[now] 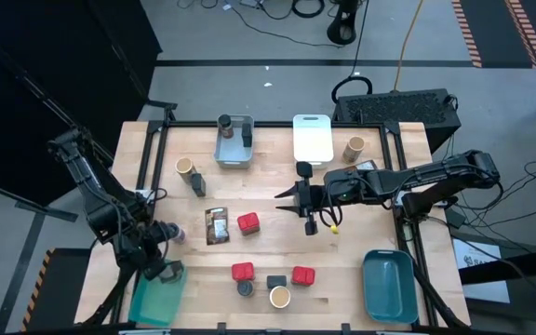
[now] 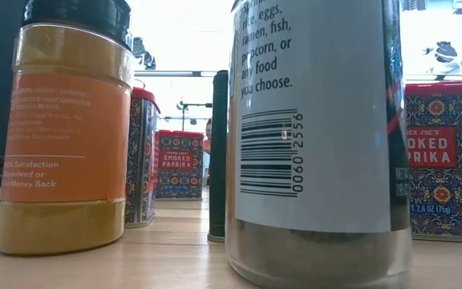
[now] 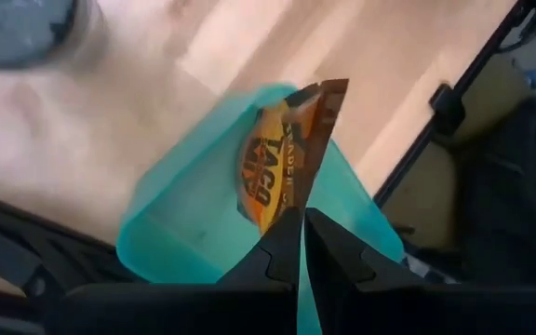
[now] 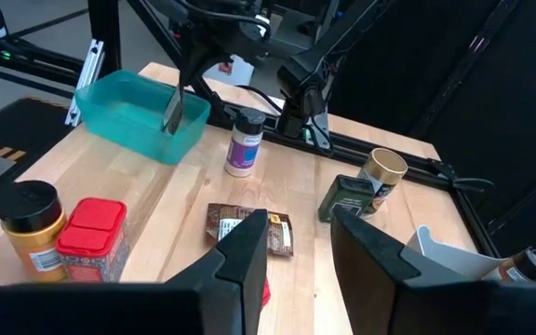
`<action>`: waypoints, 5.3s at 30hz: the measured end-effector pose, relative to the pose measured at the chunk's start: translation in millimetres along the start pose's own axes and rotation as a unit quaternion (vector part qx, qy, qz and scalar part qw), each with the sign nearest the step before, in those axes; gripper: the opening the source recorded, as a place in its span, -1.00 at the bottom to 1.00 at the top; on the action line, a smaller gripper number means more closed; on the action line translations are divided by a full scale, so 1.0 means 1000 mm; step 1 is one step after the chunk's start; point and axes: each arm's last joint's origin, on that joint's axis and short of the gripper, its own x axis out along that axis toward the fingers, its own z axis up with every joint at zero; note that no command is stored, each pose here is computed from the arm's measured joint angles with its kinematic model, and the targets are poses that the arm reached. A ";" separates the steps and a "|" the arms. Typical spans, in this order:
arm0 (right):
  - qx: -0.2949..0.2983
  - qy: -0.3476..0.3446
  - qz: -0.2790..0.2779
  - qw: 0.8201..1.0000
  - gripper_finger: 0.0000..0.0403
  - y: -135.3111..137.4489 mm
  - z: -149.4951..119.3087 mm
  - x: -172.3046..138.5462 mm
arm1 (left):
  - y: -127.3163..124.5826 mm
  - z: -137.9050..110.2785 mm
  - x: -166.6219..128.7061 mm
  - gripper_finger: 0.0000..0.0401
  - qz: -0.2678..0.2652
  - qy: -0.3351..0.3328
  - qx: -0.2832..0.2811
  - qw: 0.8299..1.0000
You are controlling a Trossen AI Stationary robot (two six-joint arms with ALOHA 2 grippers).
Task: Sort spices by type
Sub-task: Put the orange spice pack into the green bin, then put the red spice can into the white bin
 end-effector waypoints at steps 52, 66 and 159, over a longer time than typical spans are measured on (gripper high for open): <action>0.054 0.016 -0.060 0.997 -0.48 -0.004 -0.002 0.000 | -0.037 0.119 0.002 -0.90 0.098 -0.382 0.424 0.815; 0.090 0.039 -0.107 0.989 -0.48 -0.024 0.000 0.001 | -0.017 0.149 -0.027 -0.90 0.199 -0.409 0.496 0.740; 0.287 0.342 0.086 0.891 0.19 0.111 -0.018 0.006 | 0.013 0.122 -0.116 -0.90 0.175 -0.433 0.388 0.794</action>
